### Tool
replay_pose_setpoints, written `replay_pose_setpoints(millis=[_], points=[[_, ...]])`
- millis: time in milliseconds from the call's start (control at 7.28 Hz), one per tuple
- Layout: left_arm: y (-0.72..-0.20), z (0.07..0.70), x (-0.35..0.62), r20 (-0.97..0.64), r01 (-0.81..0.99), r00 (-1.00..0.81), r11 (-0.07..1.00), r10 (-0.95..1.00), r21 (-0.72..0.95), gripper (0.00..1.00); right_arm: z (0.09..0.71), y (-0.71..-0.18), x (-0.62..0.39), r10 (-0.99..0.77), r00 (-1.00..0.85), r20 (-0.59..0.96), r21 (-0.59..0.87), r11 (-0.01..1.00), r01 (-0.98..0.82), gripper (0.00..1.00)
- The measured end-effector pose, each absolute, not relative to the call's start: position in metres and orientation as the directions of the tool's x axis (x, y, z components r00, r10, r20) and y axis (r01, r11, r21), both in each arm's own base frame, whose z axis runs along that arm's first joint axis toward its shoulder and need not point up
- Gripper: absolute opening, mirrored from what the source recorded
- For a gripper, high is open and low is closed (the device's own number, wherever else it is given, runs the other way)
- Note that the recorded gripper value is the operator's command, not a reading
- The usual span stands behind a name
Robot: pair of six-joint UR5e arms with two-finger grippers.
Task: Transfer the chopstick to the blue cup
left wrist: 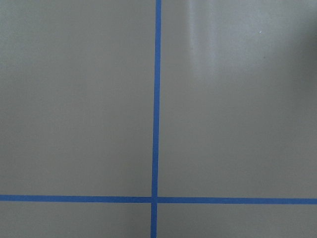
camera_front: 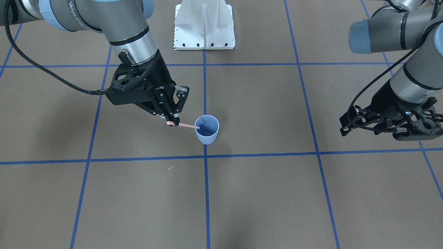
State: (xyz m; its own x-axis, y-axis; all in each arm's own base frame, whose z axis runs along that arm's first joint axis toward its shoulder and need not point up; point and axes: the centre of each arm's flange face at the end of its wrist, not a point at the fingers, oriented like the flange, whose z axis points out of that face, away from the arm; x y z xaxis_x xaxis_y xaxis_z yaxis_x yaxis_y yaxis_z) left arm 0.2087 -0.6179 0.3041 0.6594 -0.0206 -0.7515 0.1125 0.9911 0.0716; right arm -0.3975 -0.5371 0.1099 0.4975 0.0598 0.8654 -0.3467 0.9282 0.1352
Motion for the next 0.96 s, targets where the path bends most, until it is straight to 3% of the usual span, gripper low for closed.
replay_pose_setpoints(millis=[412,549,687,824,962], points=[[-0.618,0.305,0.209,-0.751,0.112,0.66,0.991,-0.022,0.07,0.98,0.11,-0.52,-0.423,0.046,0.506,0.862,0.146,0.931,-0.333,0.0],[-0.618,0.305,0.209,-0.751,0.112,0.66,0.991,-0.022,0.07,0.98,0.11,-0.514,-0.43,0.039,0.508,0.86,0.152,0.932,-0.329,0.09],[-0.618,0.304,0.209,-0.751,0.112,0.66,0.991,-0.022,0.07,0.98,0.109,-0.51,-0.435,0.031,0.507,0.861,0.159,0.932,-0.327,0.85],[-0.618,0.304,0.209,-0.751,0.112,0.66,0.991,-0.021,0.071,0.98,0.108,-0.507,-0.439,0.02,0.499,0.866,0.167,0.93,-0.327,1.0],[-0.618,0.304,0.209,-0.751,0.112,0.66,0.991,-0.021,0.071,0.98,0.109,-0.506,-0.441,0.012,0.492,0.871,0.175,0.926,-0.333,1.0]])
